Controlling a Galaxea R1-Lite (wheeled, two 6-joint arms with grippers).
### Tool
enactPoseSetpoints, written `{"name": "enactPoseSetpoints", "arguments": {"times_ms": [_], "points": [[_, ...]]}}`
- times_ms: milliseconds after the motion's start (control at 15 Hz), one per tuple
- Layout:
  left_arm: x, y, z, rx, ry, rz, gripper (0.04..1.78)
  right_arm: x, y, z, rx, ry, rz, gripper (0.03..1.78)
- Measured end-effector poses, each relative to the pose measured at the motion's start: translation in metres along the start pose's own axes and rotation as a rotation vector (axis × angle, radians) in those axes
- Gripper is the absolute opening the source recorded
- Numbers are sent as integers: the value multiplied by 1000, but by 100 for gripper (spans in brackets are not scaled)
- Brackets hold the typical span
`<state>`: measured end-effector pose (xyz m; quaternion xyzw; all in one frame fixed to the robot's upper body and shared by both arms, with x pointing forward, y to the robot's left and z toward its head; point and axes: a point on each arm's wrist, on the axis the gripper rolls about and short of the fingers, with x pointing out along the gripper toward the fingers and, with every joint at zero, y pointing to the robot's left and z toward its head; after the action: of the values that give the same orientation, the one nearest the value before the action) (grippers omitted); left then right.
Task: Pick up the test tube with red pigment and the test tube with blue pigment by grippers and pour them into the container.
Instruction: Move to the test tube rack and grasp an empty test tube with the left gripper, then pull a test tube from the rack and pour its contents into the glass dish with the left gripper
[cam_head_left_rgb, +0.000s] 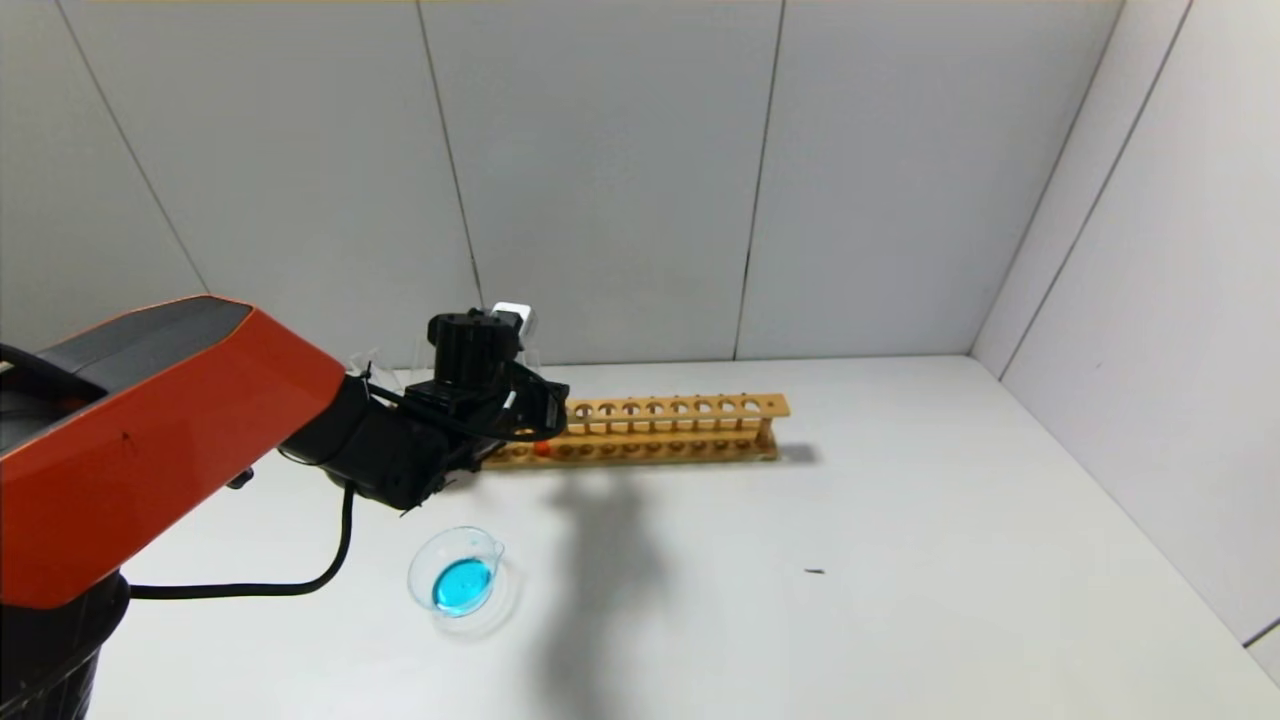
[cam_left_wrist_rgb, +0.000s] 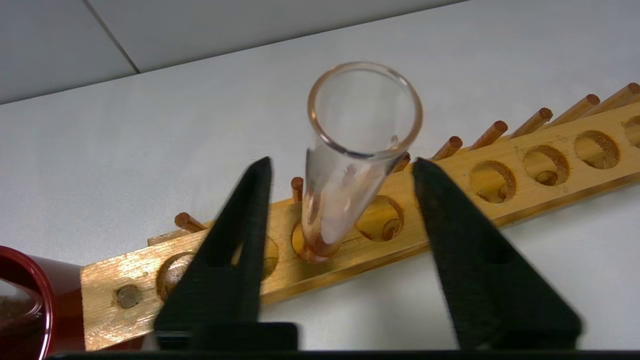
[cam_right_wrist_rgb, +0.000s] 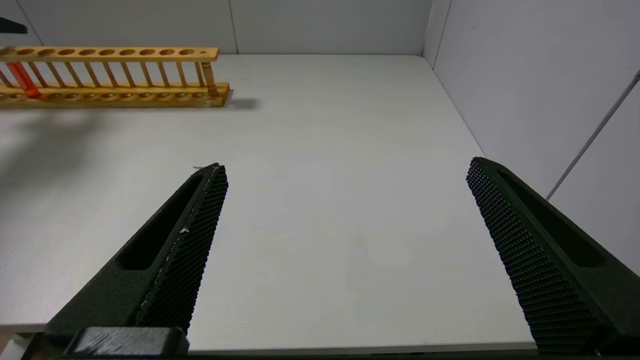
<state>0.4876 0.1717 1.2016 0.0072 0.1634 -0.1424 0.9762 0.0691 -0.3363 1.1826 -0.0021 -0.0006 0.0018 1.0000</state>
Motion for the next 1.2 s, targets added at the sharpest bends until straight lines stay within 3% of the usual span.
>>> {"name": "enactPoseSetpoints", "arguments": {"times_ms": [133, 267, 733, 1200], "points": [[0, 0, 0, 2, 0, 0, 53, 0, 0, 0, 0, 0, 0, 175], [0, 0, 1, 5, -1, 2, 33, 0, 0, 0, 0, 0, 0, 175], [-12, 0, 21, 40, -53, 11, 32, 0, 0, 0, 0, 0, 0, 175], [-58, 0, 89, 78, -116, 11, 32, 0, 0, 0, 0, 0, 0, 175]]}}
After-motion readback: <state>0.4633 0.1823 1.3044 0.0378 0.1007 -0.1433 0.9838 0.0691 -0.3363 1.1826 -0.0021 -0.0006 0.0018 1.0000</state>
